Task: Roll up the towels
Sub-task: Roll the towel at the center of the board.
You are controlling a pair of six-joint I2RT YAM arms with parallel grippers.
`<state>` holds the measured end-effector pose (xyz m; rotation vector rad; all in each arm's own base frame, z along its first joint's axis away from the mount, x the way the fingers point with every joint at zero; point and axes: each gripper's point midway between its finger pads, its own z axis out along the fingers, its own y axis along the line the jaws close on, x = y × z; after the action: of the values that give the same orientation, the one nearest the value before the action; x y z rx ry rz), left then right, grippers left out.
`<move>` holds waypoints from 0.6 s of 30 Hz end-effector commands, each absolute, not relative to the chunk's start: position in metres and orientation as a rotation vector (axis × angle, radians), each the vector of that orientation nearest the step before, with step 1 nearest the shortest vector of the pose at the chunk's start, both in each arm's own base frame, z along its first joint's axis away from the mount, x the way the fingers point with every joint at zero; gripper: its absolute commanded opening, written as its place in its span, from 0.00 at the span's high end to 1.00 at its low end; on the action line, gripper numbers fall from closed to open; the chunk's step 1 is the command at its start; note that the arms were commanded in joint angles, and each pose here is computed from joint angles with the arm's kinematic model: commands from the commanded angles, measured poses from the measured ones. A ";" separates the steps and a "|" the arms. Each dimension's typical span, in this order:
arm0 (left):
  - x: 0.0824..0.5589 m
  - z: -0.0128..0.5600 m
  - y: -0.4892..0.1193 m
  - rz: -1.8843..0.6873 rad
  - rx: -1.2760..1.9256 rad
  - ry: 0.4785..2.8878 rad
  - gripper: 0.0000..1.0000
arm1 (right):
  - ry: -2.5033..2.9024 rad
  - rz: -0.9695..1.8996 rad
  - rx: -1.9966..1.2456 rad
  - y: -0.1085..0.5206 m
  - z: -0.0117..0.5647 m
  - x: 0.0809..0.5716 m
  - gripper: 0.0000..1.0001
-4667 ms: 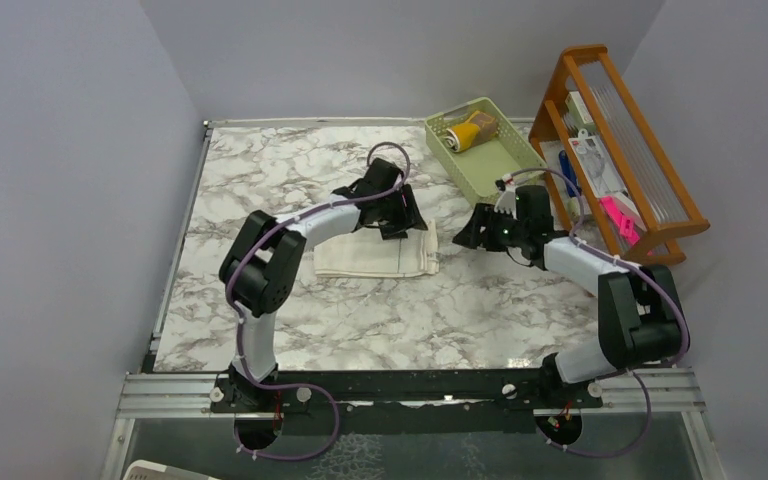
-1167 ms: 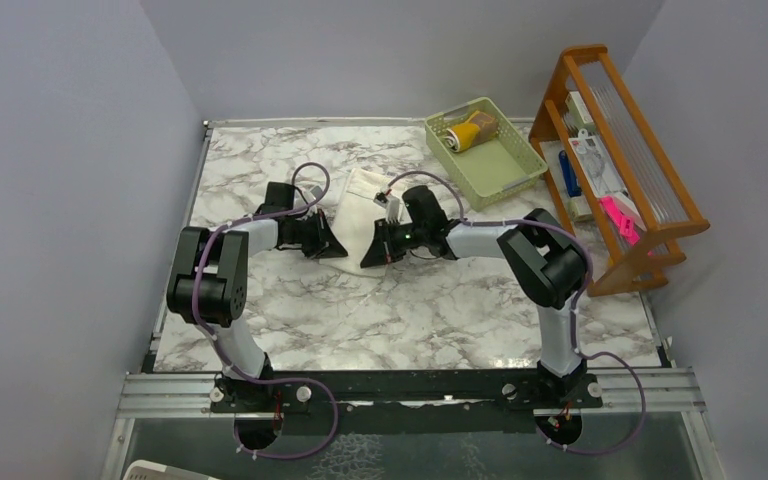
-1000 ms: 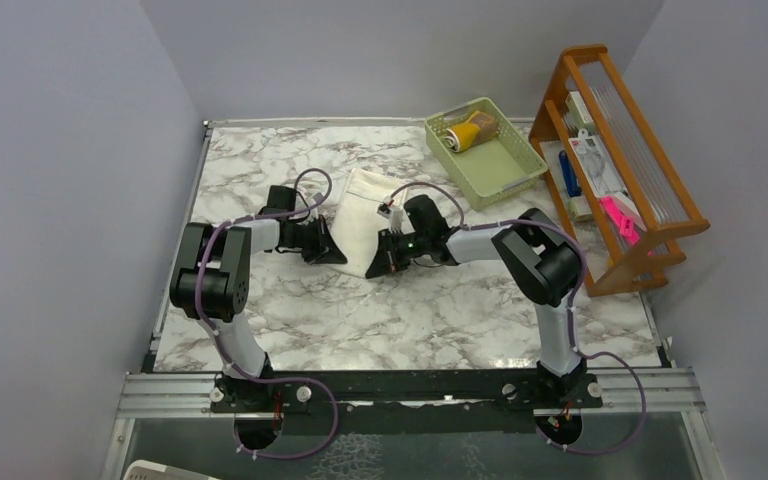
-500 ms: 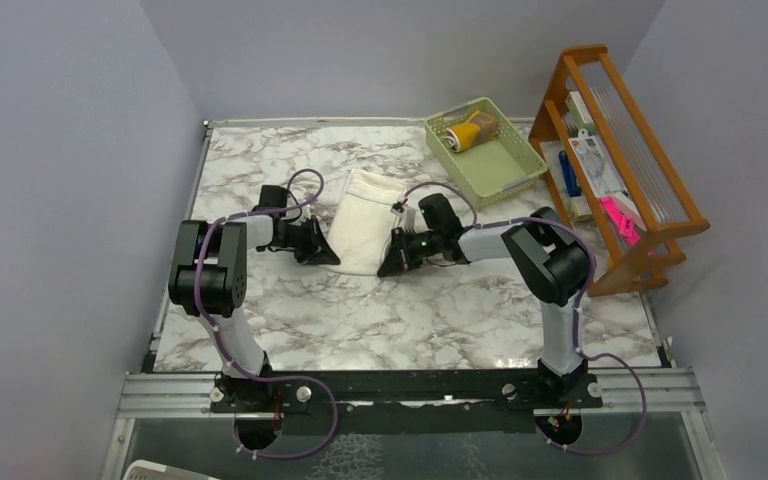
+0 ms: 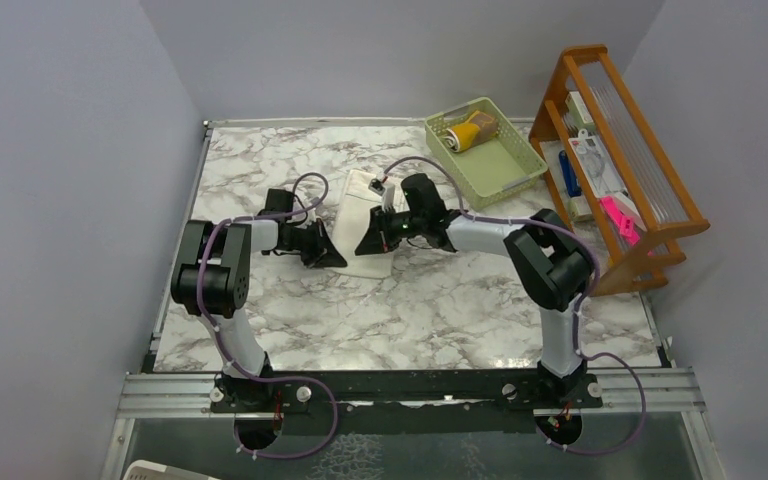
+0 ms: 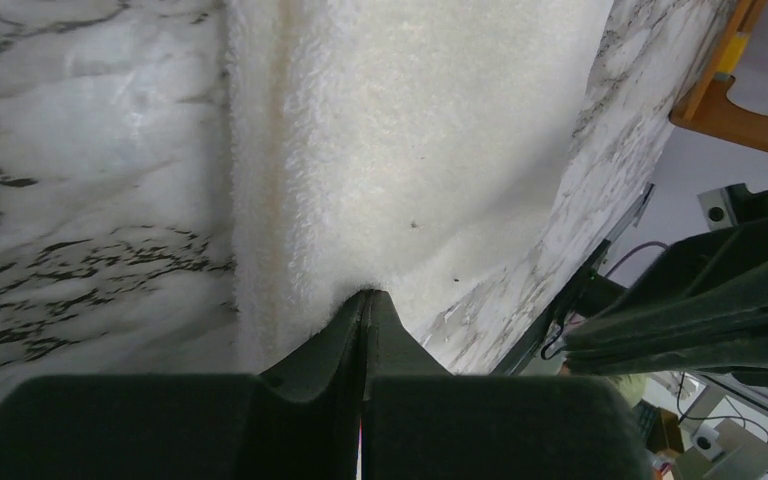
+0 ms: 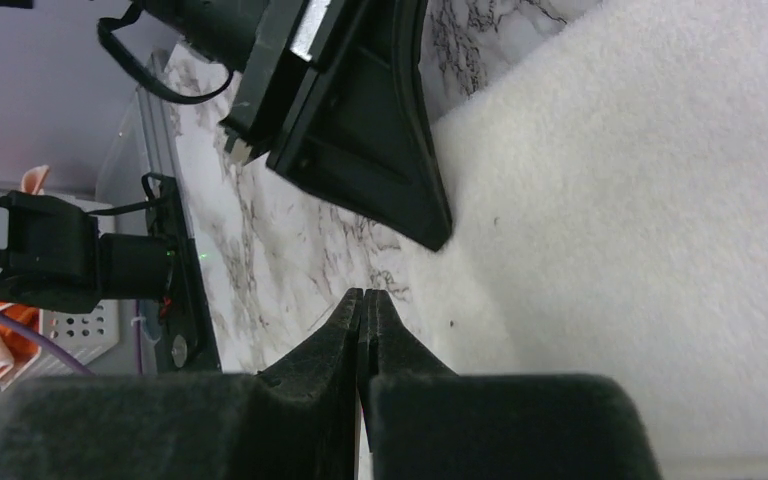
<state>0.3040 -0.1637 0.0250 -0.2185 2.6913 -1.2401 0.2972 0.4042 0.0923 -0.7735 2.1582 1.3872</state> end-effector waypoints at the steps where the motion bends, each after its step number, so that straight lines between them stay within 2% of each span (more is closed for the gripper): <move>1: 0.296 0.021 -0.177 -1.244 -0.215 2.712 1.00 | 2.199 1.384 -0.774 0.415 0.063 0.303 0.99; 12: 0.285 0.018 -0.181 -1.249 -0.241 2.712 1.00 | 2.419 1.307 -0.695 0.370 -0.002 0.277 0.99; 18: 0.274 -0.003 -0.176 -1.211 -0.345 2.747 1.00 | 2.470 1.293 -0.595 0.333 -0.010 0.283 0.99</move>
<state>0.2883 -0.1844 0.0213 -0.2519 2.6869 -1.2991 0.2854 0.3724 0.0197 -0.6918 2.3295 1.3813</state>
